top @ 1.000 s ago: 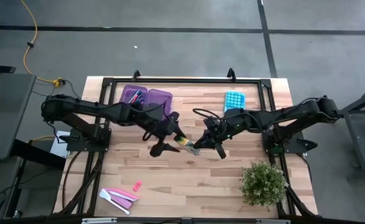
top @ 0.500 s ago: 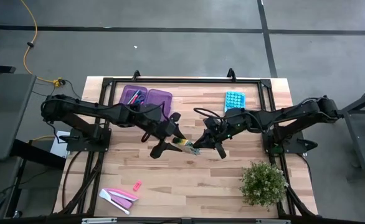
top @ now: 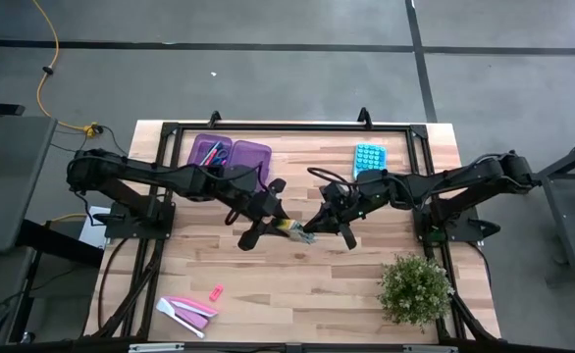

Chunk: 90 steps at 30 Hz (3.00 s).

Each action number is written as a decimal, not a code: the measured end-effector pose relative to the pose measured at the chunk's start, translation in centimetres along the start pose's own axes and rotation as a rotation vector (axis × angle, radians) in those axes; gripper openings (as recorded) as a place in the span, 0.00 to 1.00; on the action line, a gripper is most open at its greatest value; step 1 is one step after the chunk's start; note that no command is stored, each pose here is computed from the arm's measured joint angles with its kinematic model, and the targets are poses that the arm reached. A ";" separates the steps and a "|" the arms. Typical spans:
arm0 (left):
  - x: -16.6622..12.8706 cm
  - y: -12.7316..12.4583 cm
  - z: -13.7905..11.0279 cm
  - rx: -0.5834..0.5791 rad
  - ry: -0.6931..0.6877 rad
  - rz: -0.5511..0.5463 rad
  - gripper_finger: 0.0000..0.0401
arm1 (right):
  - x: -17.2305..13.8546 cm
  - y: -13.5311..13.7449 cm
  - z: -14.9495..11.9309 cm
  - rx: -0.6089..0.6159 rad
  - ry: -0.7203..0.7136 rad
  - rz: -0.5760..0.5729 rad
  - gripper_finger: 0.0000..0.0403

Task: Pack school essentials
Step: Put the yellow box of crayons into the purple supply box

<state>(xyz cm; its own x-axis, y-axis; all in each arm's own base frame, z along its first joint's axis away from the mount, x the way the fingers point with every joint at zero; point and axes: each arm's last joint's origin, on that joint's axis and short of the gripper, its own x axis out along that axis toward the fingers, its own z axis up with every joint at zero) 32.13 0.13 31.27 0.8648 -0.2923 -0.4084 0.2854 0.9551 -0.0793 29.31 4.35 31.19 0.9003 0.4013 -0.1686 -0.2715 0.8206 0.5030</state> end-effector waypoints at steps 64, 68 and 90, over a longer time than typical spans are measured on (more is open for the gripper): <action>-21.0 -1.8 1.6 -0.121 -0.469 0.563 0.15 | -7.4 1.2 5.8 -0.410 -0.452 -0.305 0.48; -19.9 -0.1 0.8 -0.207 -0.331 0.817 0.15 | -7.4 1.2 5.8 -0.397 -0.453 -0.303 0.48; -14.9 11.9 -16.7 -0.828 0.876 1.339 0.15 | -7.2 0.9 5.5 -0.384 -0.415 -0.318 0.48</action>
<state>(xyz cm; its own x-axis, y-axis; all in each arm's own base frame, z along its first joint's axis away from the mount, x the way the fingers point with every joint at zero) 15.73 16.65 21.25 -0.2148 0.4628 -0.8600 -0.8467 0.3507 0.4002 24.42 -0.04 37.50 0.9926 -0.0134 0.1211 -0.0026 0.9914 0.1309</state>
